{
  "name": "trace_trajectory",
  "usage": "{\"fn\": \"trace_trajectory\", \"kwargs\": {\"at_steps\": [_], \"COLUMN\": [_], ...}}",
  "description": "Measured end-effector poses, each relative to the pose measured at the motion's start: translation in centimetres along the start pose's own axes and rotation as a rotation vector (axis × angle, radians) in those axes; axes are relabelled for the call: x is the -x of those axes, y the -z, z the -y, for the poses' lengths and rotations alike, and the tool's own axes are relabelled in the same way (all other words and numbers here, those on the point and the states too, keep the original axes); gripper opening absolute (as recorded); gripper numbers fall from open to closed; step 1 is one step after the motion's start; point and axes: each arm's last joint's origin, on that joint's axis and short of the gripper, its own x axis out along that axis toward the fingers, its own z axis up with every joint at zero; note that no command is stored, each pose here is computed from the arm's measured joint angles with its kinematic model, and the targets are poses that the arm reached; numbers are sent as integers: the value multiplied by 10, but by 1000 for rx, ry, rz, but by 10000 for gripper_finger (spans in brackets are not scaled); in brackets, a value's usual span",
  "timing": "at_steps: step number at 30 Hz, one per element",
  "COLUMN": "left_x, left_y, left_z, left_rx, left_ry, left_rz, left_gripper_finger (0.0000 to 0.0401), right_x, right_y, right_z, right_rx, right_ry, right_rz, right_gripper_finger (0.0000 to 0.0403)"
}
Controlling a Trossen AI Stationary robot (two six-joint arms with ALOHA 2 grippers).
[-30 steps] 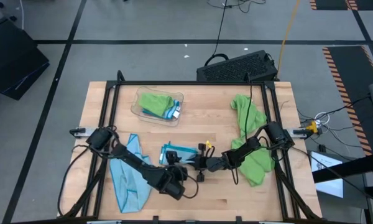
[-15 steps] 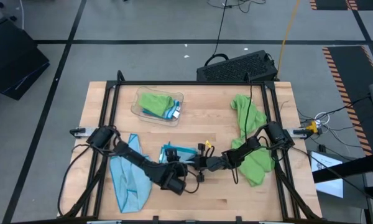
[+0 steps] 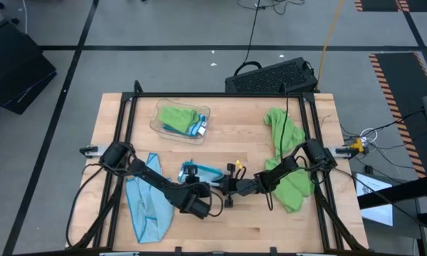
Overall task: Fold microfiber towels
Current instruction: Put the right blue microfiber cloth into the bin
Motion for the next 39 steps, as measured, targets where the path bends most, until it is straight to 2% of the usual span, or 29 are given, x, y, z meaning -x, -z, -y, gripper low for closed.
{"fn": "trace_trajectory", "kwargs": {"at_steps": [8,15,19,23,28,34,39], "left_x": [21,54,77,95,104,91,66], "left_y": [4,11,17,24,36,44,33], "left_z": [-23,-57,-88,-130,-187,-247,-281], "left_rx": [-8,-13,-15,-5,57,118,145], "left_ry": [0,-9,-32,-35,-124,-322,-368], "left_rz": [-23,-1,33,65,93,40,44], "left_gripper_finger": [19,12,17,10,17,10,23], "right_x": [8,39,63,85,107,118,118], "right_y": [-11,-27,-28,-25,-22,-21,-21], "right_z": [1,11,16,22,32,38,38], "right_rx": [5,36,52,51,1,-35,-39], "right_ry": [48,60,41,25,17,13,12], "right_rz": [1,-40,-55,-44,-3,59,66], "right_gripper_finger": [155,177,178,178,178,178,178]}}
